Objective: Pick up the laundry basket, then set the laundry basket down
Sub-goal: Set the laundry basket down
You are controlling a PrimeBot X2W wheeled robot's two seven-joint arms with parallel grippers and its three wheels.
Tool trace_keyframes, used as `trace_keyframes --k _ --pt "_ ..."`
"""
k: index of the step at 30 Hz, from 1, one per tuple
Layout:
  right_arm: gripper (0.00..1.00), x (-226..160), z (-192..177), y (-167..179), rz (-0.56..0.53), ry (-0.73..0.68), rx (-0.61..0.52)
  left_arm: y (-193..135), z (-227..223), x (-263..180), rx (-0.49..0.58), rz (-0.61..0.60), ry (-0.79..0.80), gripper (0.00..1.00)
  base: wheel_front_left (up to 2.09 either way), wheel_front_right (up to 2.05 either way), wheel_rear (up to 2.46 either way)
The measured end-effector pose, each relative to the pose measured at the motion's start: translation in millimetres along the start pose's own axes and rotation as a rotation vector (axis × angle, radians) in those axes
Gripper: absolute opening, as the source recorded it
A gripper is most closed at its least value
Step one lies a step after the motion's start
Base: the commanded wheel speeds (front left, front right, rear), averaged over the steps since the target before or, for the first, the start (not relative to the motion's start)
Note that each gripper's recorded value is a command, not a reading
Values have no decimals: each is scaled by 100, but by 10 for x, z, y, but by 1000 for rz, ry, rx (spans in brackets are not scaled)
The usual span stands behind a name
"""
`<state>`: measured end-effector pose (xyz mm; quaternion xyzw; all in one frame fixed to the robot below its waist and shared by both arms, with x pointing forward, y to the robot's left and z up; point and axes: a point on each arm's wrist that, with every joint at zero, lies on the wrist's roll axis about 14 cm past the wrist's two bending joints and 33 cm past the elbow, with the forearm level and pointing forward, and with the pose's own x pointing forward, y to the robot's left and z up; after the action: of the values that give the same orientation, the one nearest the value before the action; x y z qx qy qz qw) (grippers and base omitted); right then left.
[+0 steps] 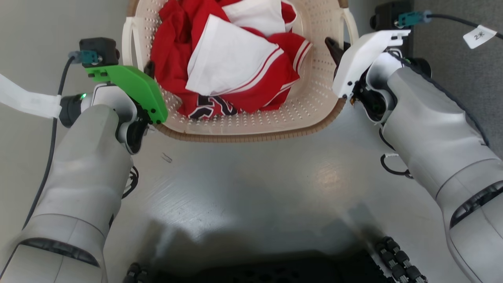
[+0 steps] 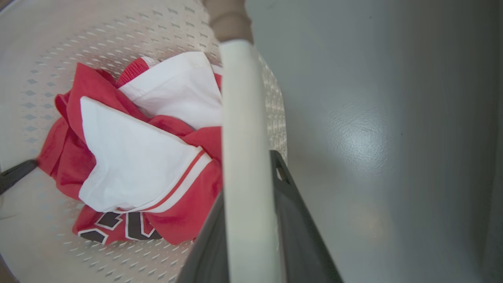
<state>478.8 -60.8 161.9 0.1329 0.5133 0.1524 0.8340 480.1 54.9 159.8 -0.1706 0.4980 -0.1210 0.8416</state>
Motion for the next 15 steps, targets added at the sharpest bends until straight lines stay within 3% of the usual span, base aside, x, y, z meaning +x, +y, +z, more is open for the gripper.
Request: trace_keyframes --k 15 --pt "0 214 -45 -127 -15 1 12 69 -50 215 -9 -1 2 0 0 0 0"
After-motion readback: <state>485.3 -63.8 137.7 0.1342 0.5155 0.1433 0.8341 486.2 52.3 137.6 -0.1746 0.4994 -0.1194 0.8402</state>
